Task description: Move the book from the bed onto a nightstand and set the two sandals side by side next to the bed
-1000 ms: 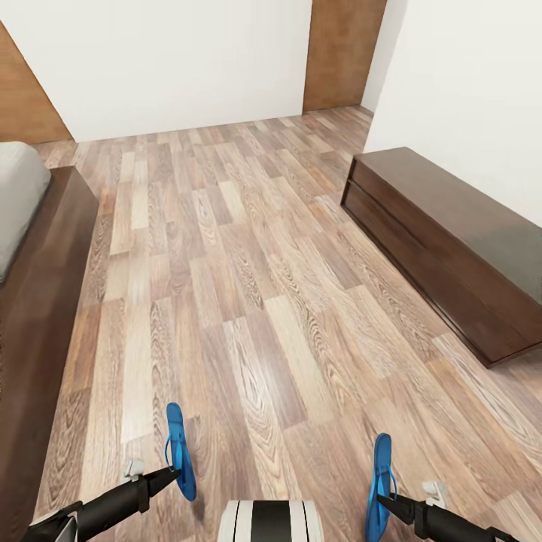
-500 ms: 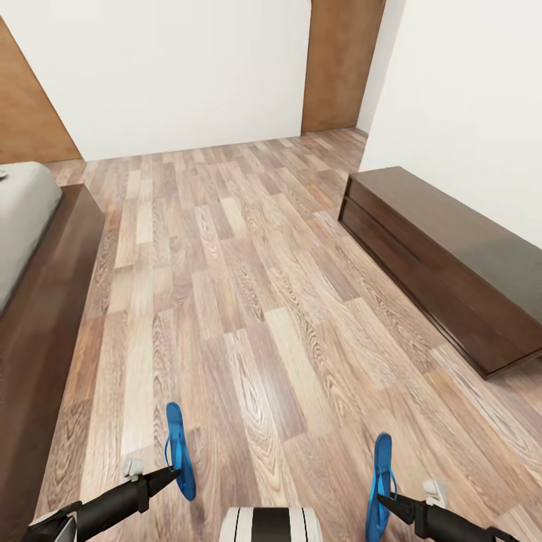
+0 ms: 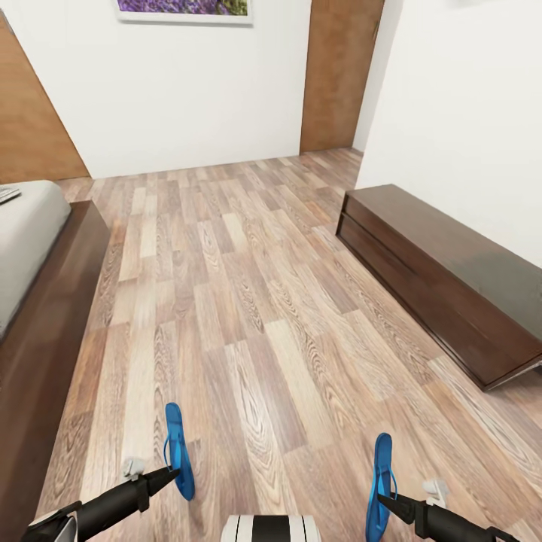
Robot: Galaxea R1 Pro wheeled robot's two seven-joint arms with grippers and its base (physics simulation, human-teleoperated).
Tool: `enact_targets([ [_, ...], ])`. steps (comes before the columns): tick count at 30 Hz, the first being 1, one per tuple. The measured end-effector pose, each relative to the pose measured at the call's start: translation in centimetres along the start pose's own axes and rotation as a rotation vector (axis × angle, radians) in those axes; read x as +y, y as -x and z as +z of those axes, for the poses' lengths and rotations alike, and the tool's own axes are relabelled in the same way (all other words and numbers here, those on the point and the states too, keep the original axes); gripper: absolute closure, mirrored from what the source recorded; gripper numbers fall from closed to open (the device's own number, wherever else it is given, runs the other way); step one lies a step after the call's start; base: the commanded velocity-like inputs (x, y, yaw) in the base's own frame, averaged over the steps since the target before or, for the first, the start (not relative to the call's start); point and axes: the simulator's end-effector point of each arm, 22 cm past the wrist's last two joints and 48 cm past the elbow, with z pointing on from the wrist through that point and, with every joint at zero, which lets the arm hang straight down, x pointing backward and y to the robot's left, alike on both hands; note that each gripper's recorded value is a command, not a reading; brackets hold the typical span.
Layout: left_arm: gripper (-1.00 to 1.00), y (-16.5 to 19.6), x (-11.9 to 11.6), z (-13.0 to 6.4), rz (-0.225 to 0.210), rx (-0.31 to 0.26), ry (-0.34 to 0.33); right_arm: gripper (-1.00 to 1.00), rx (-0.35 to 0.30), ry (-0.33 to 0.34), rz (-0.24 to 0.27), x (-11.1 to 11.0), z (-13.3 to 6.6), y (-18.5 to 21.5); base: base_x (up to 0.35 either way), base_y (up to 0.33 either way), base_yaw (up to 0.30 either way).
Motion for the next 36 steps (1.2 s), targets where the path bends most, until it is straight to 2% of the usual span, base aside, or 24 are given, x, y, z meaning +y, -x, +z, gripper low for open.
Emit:
enact_targets([
  [6,1.00,0.9,-0.2,-0.2,0.018,-0.015,0.015,1.00,-0.017,0.007,-0.016,0.6,-0.2,0.9,0.000,0.000,0.000],
  [36,1.00,5.3,-3.7,-1.2,0.110,-0.088,-0.017,1.00,-0.100,0.038,-0.099,3.7,-1.7,5.1,0.000,0.000,0.000],
])
